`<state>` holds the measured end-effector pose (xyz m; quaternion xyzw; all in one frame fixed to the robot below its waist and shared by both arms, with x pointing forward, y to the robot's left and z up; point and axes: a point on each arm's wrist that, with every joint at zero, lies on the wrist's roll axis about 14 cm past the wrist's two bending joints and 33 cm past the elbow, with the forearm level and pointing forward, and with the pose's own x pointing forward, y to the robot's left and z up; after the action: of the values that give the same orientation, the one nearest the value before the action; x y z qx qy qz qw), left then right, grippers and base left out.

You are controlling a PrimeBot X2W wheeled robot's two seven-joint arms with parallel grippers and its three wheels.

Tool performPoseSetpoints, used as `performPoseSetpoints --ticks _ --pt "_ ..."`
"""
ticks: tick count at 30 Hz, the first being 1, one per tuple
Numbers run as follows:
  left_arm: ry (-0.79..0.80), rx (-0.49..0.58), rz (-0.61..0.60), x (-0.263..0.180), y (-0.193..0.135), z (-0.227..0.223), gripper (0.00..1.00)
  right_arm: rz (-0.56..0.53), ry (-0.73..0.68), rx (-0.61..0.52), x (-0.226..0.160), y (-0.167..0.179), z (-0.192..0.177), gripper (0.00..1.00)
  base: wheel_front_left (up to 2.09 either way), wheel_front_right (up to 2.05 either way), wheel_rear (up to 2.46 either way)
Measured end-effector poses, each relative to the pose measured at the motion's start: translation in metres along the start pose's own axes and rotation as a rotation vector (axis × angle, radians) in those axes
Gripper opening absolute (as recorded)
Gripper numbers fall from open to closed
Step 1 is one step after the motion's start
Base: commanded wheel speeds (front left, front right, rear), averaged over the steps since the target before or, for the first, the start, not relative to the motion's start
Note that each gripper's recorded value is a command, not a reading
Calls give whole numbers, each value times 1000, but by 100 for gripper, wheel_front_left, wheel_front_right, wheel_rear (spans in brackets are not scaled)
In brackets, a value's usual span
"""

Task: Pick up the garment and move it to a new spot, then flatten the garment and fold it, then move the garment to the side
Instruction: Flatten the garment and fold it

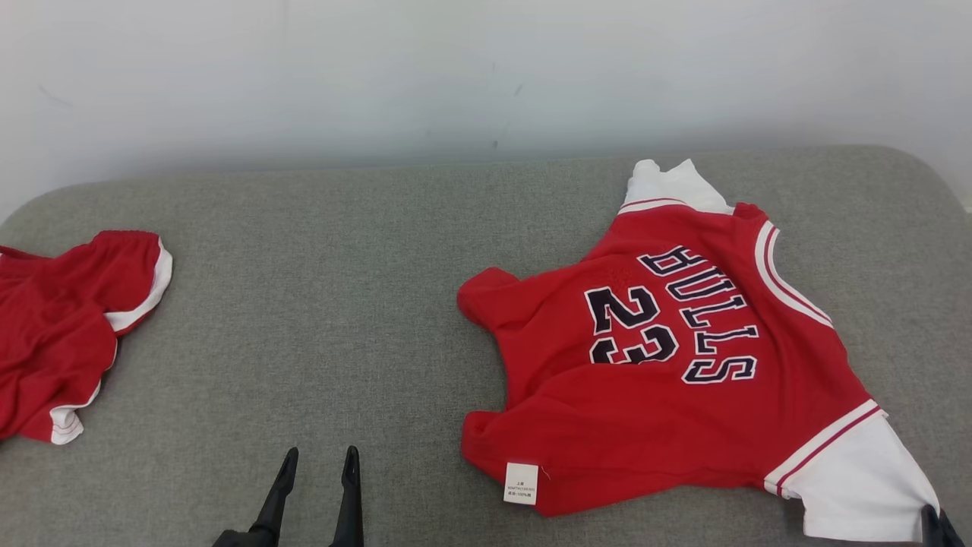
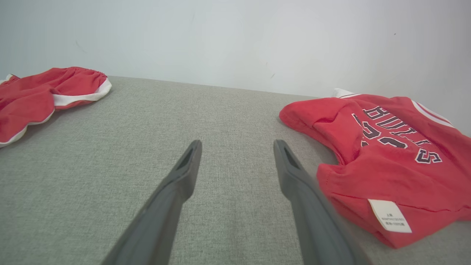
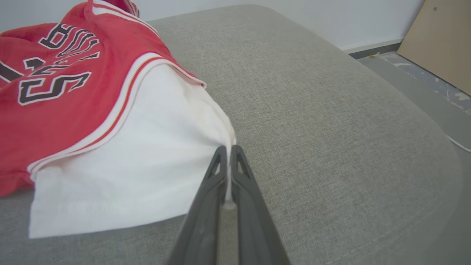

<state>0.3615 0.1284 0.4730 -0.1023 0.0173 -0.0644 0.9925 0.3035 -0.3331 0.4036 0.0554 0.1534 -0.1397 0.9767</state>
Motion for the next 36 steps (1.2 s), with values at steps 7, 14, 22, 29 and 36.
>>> performPoseSetpoints --ticks 7,14,22,29,36 --pt "5 0 -2 0 0 -2 100 17 -133 -13 1 12 34 100 0 0 0" --pt "5 18 -34 2 -5 -1 100 66 -302 -18 -4 43 78 100 0 0 0" --pt "22 112 -271 57 -59 0 100 306 -280 58 -7 143 65 100 0 0 0" --pt "112 130 -408 75 -95 -25 100 319 -265 84 -4 153 62 100 0 0 0" --pt "259 138 -521 86 -123 -66 100 270 -247 102 -5 140 55 100 0 0 0"
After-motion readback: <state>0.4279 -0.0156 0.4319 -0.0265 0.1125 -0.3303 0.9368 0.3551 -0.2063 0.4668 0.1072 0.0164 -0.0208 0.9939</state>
